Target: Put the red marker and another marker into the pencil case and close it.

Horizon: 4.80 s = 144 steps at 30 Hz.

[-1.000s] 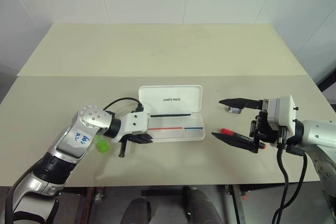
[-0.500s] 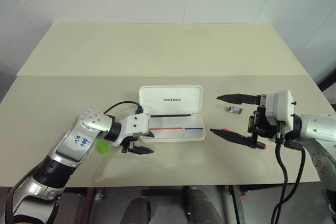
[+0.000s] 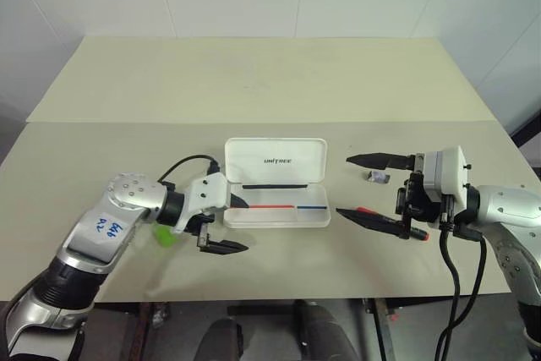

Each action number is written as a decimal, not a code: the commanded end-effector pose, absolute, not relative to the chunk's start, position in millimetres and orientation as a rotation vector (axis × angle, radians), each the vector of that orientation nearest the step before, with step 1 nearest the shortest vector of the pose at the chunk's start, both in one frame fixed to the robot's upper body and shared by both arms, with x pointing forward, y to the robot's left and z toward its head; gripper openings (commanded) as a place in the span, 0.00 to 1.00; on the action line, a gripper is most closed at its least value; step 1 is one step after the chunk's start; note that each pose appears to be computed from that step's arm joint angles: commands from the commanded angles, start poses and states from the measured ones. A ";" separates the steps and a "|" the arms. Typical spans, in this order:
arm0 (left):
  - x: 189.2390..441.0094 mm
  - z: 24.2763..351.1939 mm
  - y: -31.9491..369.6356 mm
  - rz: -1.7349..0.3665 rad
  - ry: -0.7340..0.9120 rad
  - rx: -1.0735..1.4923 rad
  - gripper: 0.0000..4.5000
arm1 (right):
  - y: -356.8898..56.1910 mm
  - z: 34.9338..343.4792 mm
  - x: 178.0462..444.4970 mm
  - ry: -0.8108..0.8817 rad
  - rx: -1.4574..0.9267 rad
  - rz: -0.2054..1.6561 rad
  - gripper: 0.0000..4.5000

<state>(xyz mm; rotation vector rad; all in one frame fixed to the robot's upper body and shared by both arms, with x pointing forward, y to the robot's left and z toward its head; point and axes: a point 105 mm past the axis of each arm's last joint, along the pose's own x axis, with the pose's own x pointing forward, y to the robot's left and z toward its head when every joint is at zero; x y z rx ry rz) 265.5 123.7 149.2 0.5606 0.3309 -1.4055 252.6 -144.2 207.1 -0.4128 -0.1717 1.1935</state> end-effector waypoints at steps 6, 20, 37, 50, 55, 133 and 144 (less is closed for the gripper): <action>252.0 198.4 141.2 -1.447 0.087 0.424 0.99 | -185.3 190.4 261.4 -0.061 -0.419 1.071 1.00; 256.6 229.8 180.5 -1.535 -0.027 0.415 0.99 | -257.3 123.2 268.8 0.247 -0.427 0.981 1.00; 256.3 224.9 181.0 -1.533 -0.036 0.429 1.00 | -254.4 101.0 279.3 0.245 -0.416 0.984 0.44; 261.6 218.4 184.2 -1.488 -0.059 0.429 1.00 | -249.5 127.5 283.0 0.165 -0.516 0.973 0.13; 262.8 210.8 196.3 -1.450 -0.054 0.411 1.00 | -240.9 171.7 299.6 0.052 -0.645 0.980 0.13; 239.7 180.3 209.1 -0.198 -0.149 0.117 1.00 | -123.2 225.5 300.4 -0.188 -0.458 1.451 1.00; 239.2 128.9 211.2 0.229 0.142 0.003 1.00 | -105.8 237.4 298.0 -0.198 -0.490 1.559 1.00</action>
